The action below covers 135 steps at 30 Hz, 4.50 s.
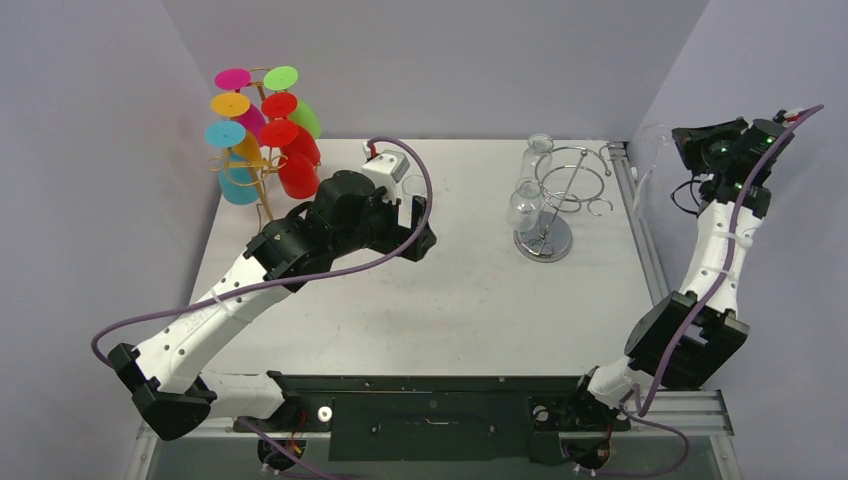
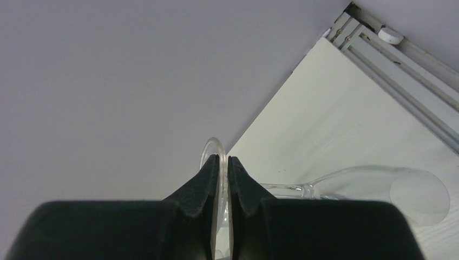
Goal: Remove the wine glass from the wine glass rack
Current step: Pick up the wine glass from the wine rack, then place the wine glass at the center of the board.
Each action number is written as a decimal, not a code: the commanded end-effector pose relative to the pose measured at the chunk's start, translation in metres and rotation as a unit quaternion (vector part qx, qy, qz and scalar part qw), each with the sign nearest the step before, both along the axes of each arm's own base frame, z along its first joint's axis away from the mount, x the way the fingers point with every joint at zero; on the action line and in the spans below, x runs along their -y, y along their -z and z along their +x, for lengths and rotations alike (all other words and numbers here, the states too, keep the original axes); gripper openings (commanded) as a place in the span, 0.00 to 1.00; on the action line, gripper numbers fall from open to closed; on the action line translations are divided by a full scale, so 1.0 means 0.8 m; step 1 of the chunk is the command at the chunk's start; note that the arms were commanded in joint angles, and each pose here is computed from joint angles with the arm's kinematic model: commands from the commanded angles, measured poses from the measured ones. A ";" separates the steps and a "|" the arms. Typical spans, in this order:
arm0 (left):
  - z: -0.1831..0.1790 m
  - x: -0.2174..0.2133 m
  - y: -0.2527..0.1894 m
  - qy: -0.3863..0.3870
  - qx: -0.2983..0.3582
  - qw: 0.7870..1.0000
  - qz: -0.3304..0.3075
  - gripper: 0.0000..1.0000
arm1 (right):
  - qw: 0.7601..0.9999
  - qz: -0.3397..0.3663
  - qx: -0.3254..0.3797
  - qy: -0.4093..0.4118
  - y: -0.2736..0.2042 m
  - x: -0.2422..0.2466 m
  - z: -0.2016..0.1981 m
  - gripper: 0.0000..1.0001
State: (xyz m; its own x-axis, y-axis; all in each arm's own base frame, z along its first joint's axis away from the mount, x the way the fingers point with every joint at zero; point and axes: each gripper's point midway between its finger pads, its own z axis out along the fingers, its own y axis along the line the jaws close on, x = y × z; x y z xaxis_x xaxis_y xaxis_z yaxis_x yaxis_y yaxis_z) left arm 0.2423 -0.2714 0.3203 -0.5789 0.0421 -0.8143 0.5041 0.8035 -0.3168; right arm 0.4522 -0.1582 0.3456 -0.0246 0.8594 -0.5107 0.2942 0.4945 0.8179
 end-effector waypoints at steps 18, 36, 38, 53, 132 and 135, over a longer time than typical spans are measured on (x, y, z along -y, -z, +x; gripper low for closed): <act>0.025 0.030 -0.029 0.006 -0.009 0.988 -0.153 0.96 | 0.998 -0.018 0.041 -0.051 -0.093 -0.135 -0.204 0.00; 0.054 0.055 -0.045 -0.002 -0.037 0.953 -0.301 0.96 | 0.975 0.057 0.122 -0.175 -0.170 -0.267 -0.238 0.00; 0.059 0.054 -0.047 -0.005 -0.036 0.948 -0.315 0.96 | 0.971 0.073 0.132 -0.185 -0.178 -0.280 -0.231 0.00; 0.079 0.043 -0.076 0.008 -0.048 0.894 -0.445 0.96 | 0.905 0.249 0.203 -0.279 -0.246 -0.402 -0.175 0.00; 0.030 -0.021 -0.238 0.087 0.059 0.858 -0.503 0.00 | 0.887 0.276 0.193 -0.315 -0.195 -0.411 -0.142 0.00; 0.030 -0.026 -0.234 0.065 0.064 0.882 -0.463 0.00 | 0.898 0.245 0.190 -0.312 -0.189 -0.404 -0.142 0.21</act>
